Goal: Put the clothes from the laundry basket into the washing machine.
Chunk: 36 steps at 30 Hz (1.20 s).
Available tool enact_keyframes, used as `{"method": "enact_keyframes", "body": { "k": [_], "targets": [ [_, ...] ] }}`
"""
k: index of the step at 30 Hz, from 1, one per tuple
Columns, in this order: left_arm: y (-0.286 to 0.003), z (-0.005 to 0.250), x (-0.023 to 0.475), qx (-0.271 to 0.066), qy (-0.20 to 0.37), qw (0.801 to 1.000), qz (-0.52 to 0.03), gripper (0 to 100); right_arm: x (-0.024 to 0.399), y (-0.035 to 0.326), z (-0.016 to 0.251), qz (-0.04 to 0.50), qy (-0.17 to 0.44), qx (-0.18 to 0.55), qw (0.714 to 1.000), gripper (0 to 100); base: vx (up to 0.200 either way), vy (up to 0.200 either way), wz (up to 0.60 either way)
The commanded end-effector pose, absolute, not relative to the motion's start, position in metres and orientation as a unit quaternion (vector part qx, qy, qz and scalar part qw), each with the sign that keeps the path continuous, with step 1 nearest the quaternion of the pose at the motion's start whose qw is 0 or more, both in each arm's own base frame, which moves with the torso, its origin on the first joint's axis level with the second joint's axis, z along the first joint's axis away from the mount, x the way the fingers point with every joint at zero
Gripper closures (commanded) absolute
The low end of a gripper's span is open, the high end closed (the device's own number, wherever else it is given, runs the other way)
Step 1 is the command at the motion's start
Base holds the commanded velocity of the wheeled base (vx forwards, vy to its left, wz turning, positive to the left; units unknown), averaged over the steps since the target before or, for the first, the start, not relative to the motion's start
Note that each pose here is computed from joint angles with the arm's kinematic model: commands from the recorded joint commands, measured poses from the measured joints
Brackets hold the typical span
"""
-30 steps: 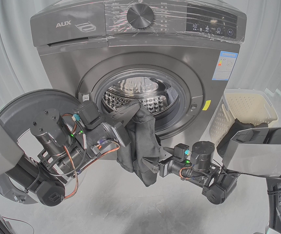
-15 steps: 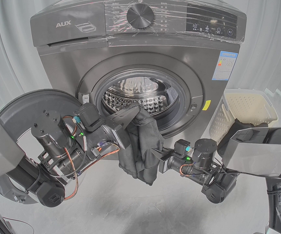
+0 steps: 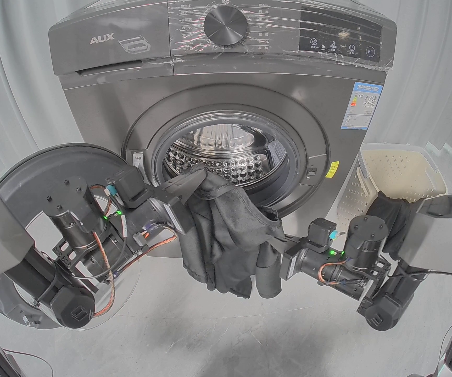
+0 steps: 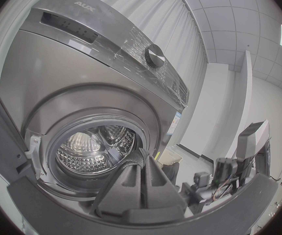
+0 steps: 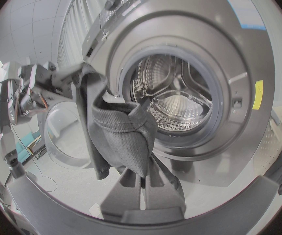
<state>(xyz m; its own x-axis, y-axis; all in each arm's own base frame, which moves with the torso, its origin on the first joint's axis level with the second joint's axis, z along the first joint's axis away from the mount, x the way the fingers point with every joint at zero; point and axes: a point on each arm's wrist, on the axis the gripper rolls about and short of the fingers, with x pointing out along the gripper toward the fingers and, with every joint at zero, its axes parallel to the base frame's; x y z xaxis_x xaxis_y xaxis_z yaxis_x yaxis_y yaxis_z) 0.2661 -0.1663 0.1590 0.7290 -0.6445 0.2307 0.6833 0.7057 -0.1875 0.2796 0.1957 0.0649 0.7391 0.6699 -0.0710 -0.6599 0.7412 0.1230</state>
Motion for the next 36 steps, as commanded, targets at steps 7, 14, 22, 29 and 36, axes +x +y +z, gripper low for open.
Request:
{"method": "enact_keyframes", "body": {
  "k": [7,14,22,29,36],
  "targets": [
    [-0.139,0.170,0.236,-0.120,-0.079,0.921,-0.362,100,0.229,0.162,0.131,0.362,-0.008,0.056,0.930,100,0.000,0.000,0.00],
    [-0.122,0.180,0.222,-0.105,-0.098,0.920,-0.366,100,0.213,0.149,0.150,0.378,-0.038,0.064,0.923,100,0.000,0.000,0.00],
    [-0.114,0.188,0.219,-0.102,-0.115,0.918,-0.366,100,0.223,0.136,0.153,0.347,-0.051,0.064,0.934,100,0.000,0.000,0.00],
    [-0.113,0.187,0.216,-0.102,-0.113,0.918,-0.366,100,0.226,0.139,0.160,0.339,-0.068,0.072,0.935,100,0.000,0.000,0.00],
    [-0.113,0.182,0.217,-0.086,-0.109,0.924,-0.357,100,0.225,0.156,0.181,0.330,-0.111,0.107,0.931,100,0.000,0.000,0.00]
  ]
}}
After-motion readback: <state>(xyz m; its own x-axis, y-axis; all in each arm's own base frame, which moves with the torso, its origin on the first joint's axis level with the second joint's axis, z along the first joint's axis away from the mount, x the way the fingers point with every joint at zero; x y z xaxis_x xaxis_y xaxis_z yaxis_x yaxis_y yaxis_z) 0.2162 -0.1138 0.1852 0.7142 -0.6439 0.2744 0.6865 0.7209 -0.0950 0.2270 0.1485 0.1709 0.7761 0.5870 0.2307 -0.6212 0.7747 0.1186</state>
